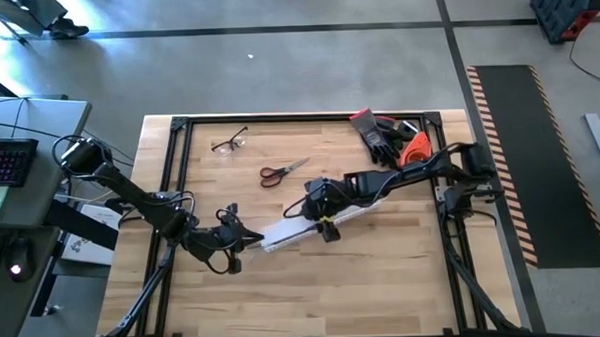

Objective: Ziptie cables
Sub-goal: Close the white cable duct lid

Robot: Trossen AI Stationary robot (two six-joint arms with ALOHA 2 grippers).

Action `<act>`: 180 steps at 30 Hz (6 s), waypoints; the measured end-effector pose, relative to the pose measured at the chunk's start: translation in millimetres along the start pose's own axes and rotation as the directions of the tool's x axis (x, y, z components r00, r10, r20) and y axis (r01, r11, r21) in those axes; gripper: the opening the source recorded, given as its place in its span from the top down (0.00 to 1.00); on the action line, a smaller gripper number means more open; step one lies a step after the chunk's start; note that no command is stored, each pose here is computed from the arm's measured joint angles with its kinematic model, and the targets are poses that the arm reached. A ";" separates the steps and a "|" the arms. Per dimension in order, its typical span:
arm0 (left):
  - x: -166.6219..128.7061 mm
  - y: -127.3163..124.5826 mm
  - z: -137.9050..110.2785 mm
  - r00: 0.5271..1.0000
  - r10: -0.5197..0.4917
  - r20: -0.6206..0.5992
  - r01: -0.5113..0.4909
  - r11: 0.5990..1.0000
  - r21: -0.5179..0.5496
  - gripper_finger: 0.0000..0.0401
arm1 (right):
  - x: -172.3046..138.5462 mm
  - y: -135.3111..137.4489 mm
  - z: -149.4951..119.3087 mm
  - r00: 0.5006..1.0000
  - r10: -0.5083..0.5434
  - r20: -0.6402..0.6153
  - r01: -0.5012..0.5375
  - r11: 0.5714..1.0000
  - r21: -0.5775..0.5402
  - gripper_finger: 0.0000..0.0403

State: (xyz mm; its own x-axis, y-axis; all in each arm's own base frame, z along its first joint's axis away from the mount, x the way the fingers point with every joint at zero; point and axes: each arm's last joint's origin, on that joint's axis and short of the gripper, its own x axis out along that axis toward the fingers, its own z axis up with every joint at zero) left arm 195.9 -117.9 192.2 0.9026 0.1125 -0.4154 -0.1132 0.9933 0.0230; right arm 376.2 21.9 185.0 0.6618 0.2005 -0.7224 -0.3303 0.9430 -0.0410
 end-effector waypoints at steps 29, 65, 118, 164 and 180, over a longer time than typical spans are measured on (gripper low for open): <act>14.3 -1.9 -16.9 1.000 0.014 0.000 -0.014 0.999 -0.037 1.00 | 12.1 -4.9 -8.5 0.999 0.052 -0.015 -0.051 0.996 0.067 0.46; 27.3 -2.7 -23.7 1.000 0.013 -0.023 -0.014 0.999 -0.033 1.00 | 3.1 -3.6 0.3 0.996 0.059 -0.061 -0.060 0.998 -0.004 0.46; 31.7 -5.4 -26.4 1.000 0.006 -0.019 -0.007 0.999 -0.034 1.00 | -0.5 -8.1 23.4 0.983 0.057 -0.177 -0.062 0.998 -0.019 0.46; 50.4 -3.9 -46.7 0.993 0.027 -0.115 -0.032 0.998 -0.048 1.00 | 11.6 -8.2 18.7 0.975 0.078 -0.208 -0.078 0.997 0.006 0.49; 50.4 -3.9 -47.8 0.992 0.024 -0.124 -0.029 0.999 -0.045 1.00 | 12.0 -10.6 21.3 0.980 0.006 -0.196 -0.011 1.000 -0.022 0.83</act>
State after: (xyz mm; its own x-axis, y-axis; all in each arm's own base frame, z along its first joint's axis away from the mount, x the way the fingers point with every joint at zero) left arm 221.9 -117.4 127.8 0.8413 0.1317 -0.5242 -0.1579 0.9874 -0.0054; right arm 402.0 20.0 191.4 0.5147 0.1501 -0.8441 -0.3518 0.9348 -0.0483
